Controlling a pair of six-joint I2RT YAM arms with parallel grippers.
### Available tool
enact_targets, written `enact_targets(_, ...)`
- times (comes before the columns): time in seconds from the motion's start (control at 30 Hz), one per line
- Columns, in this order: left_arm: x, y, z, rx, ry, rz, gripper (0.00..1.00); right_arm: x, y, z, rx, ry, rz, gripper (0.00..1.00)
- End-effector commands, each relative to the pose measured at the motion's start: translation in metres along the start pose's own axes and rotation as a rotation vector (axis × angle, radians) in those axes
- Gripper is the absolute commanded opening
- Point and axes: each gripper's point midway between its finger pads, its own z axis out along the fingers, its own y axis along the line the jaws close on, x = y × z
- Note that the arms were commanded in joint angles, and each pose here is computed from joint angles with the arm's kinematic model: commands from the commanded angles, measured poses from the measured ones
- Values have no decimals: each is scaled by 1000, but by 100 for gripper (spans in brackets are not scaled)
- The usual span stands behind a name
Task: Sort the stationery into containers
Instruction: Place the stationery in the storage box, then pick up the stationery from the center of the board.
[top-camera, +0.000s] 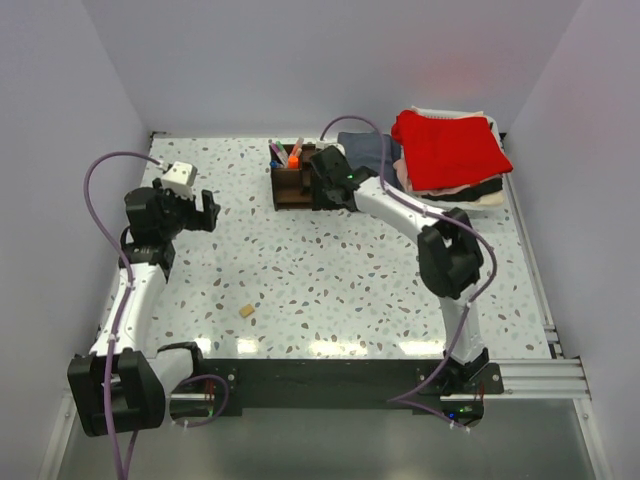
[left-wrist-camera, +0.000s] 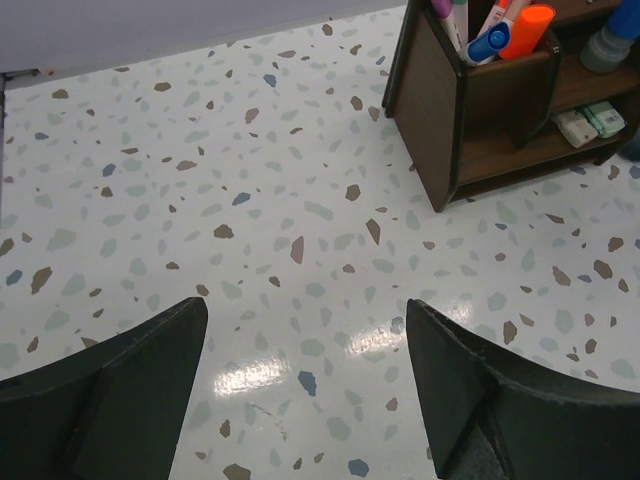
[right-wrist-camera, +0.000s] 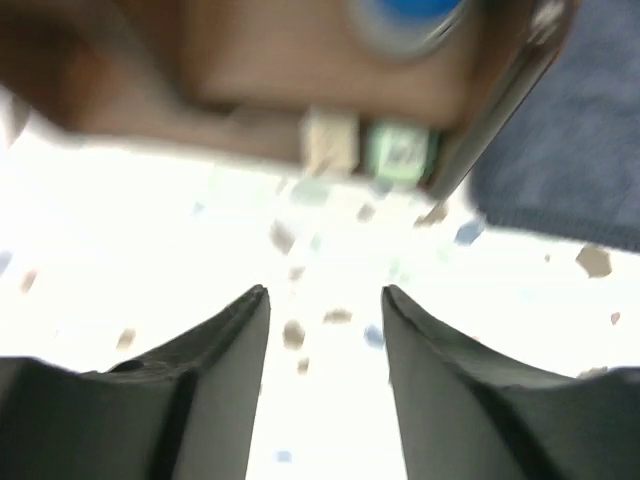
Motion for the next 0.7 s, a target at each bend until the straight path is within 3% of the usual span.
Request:
enact_targets(0.0,-38,21,-14,-108,-97,78,86,44,72,-71,-598,111,-356,57)
enact_targets(0.13,-25,40,-21,-194,-73,50,92,86,110,-103,-844,86,-731,65)
enact_targets(0.17,-23,41,-23,-198,-74,43,92,102,123,-111,-912,40,-885,68)
enact_targets(0.27,-11,43,-28,-210,-38,14,94,116,154,-129,-1028,-143,-1146,72)
enact_targets(0.43,-8,52,-37,-258,-27,-19,100,134,181,-120,-1110,-182,-1336,74)
enact_targets(0.67,-1,51,-45,-274,-9,-27,100,163,206,-106,-1182,-288,-1600,74)
